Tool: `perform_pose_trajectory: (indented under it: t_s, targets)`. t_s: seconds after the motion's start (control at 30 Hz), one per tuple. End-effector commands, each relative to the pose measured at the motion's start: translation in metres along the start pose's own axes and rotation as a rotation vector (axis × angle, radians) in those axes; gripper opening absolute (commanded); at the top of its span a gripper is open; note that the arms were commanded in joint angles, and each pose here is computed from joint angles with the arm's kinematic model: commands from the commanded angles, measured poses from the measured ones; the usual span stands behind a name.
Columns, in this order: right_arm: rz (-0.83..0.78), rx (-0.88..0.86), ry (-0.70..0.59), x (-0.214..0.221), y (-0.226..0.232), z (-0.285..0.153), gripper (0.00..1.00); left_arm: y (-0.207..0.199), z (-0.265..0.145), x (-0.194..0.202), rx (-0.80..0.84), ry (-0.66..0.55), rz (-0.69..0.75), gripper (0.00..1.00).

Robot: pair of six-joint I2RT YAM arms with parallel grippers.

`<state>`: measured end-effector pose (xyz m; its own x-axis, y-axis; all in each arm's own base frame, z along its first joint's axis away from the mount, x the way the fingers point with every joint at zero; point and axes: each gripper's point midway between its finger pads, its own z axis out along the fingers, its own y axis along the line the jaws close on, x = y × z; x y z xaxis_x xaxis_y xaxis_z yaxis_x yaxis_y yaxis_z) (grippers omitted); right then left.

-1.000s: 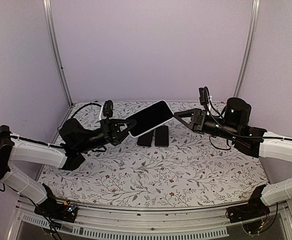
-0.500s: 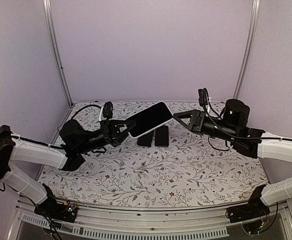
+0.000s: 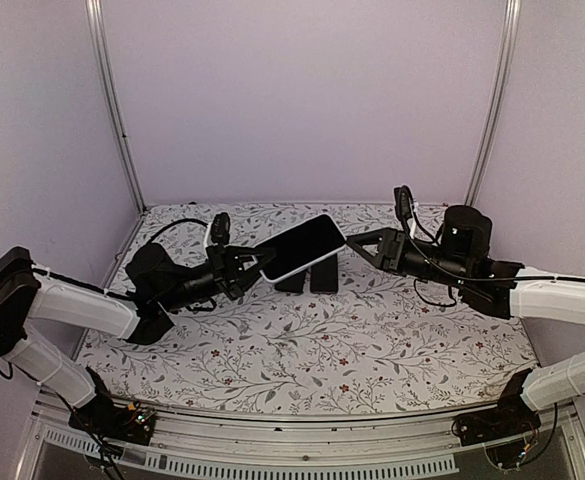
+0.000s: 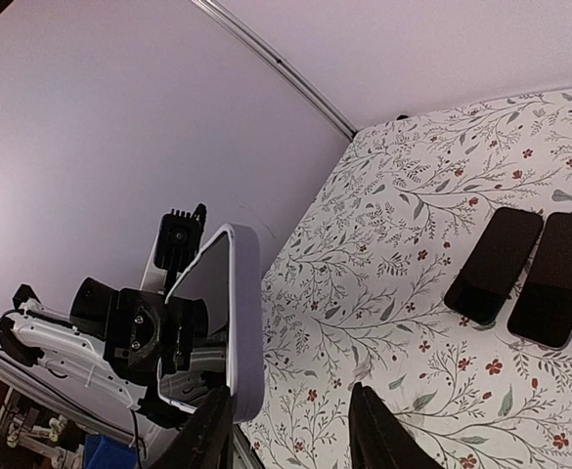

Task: Take the phone out of the phone case
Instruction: Remove the top right corner of the phone case from the phone.

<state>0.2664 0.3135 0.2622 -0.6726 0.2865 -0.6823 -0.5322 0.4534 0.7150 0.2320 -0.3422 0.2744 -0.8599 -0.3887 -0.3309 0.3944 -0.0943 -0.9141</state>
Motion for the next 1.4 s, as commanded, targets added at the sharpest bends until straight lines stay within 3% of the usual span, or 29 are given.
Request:
perform_pose_trajectory:
  t_s: [0.0, 0.4, 0.73, 1.07, 1.23, 1.37]
  targets:
    - [0.043, 0.255, 0.2, 0.067, -0.079, -0.005, 0.42, -0.166, -0.044, -0.011, 0.629, -0.083, 0.242, 0.0]
    - [0.036, 0.232, 0.235, 0.073, -0.076, -0.003, 0.45, -0.143, -0.041, -0.021, 0.556, -0.096, 0.155, 0.0]
    - [0.053, 0.193, 0.333, 0.065, -0.05, 0.008, 0.45, -0.107, -0.012, -0.026, 0.427, -0.042, 0.04, 0.0]
    - [0.037, 0.197, 0.351, 0.04, -0.043, 0.01, 0.47, -0.118, -0.01, -0.027, 0.41, -0.024, 0.085, 0.0]
    - [0.016, 0.158, 0.317, 0.024, -0.024, 0.008, 0.53, -0.113, -0.017, -0.024, 0.395, -0.029, 0.08, 0.0]
    - [-0.02, 0.099, 0.286, 0.012, -0.004, 0.0, 0.64, -0.103, -0.027, -0.02, 0.372, -0.036, 0.081, 0.0]
